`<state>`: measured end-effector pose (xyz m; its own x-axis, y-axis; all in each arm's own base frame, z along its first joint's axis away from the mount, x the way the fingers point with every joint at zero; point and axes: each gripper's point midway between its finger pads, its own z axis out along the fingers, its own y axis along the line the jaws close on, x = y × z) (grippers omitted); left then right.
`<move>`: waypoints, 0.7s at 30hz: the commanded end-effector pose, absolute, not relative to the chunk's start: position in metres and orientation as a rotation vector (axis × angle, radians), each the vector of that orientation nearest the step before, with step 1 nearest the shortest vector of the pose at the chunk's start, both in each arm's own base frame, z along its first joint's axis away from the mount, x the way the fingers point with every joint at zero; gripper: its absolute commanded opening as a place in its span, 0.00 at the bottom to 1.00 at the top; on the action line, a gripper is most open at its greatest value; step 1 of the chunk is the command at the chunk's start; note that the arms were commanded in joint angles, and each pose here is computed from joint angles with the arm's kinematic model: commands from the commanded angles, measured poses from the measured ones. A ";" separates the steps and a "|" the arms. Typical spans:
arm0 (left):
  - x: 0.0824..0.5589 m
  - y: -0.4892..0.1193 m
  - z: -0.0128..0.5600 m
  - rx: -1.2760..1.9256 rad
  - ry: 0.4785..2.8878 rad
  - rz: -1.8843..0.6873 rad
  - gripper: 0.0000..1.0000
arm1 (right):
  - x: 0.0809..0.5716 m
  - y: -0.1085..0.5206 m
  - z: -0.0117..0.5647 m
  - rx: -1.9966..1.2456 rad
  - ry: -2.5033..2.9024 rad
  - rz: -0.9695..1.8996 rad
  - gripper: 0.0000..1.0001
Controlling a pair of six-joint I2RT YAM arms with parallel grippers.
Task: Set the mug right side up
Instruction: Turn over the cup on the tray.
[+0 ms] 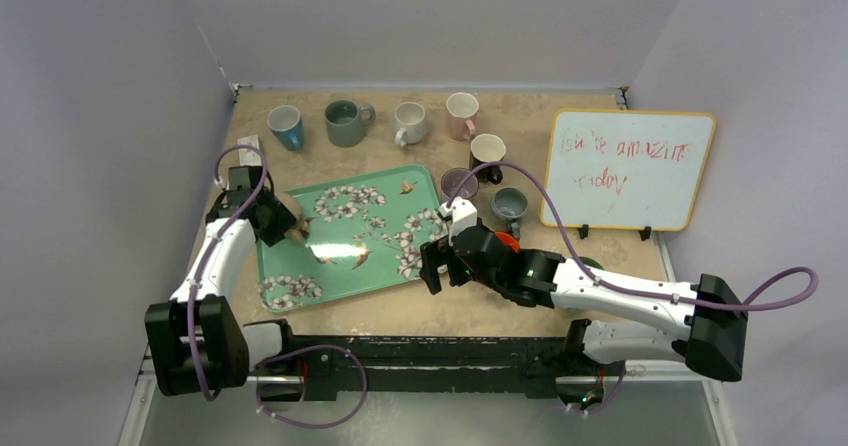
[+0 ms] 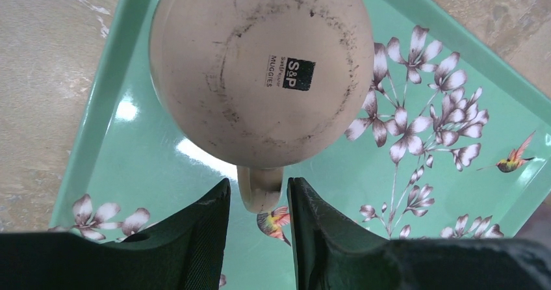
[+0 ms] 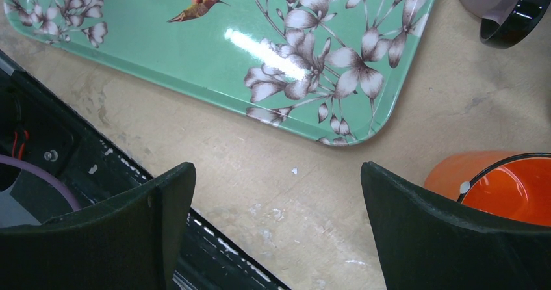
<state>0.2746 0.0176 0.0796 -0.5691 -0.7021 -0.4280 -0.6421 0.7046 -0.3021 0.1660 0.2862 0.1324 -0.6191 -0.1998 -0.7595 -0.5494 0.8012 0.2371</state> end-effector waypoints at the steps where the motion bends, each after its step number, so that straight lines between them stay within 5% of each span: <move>1: 0.289 0.016 0.085 -0.974 2.361 -0.150 0.36 | 0.171 0.295 0.157 -0.540 2.165 0.627 0.99; 21: 0.280 0.017 0.064 -1.016 2.422 -0.047 0.27 | 0.171 0.292 0.165 -0.540 2.140 0.630 0.99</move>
<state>0.2743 0.0159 0.0615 -0.6052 -0.6708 -0.4286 -0.6515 0.7268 -0.2176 0.1666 0.2868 0.1421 -0.6099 -0.1918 -0.7690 -0.5544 0.7966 0.2410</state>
